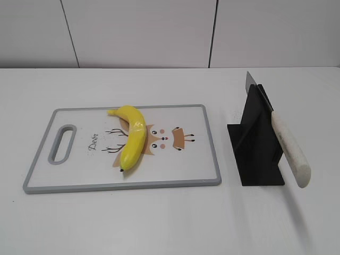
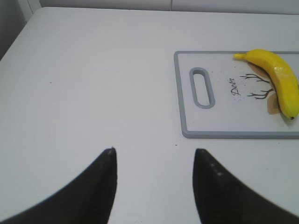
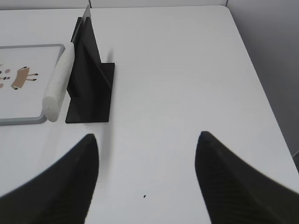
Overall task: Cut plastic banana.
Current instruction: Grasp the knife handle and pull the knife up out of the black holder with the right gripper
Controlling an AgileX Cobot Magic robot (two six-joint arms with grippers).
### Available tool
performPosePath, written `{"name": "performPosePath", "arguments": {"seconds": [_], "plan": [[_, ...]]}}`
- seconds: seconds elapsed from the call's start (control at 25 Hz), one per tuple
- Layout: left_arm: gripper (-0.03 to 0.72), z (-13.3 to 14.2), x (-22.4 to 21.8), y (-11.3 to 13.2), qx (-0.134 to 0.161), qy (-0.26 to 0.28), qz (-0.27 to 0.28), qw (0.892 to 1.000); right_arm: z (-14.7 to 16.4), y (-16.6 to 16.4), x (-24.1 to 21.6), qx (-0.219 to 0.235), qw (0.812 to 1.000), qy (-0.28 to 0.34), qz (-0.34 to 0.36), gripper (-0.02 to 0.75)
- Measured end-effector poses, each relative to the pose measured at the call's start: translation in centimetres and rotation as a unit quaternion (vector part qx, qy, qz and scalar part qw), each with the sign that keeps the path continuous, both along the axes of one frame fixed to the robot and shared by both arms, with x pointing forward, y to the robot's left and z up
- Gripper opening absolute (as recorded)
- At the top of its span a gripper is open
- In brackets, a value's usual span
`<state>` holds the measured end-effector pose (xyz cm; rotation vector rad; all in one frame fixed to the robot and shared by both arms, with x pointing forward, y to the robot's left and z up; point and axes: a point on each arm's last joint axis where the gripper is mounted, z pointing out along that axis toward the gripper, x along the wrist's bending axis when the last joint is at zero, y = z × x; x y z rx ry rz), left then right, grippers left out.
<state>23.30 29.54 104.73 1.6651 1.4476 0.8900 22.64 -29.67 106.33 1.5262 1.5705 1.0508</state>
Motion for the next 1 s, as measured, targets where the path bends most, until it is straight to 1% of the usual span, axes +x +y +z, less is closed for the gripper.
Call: {"name": "performPosePath", "arguments": {"seconds": [0.76,1.0], "plan": [[0.489,0.00,0.00,0.00,0.000,0.000,0.000,1.000,0.00,0.00,0.00,0.000,1.000,0.000,0.000,0.497],[0.489,0.00,0.00,0.00,0.000,0.000,0.000,1.000,0.36,0.01,0.28,0.002,1.000,-0.027,-0.001,0.497]]}}
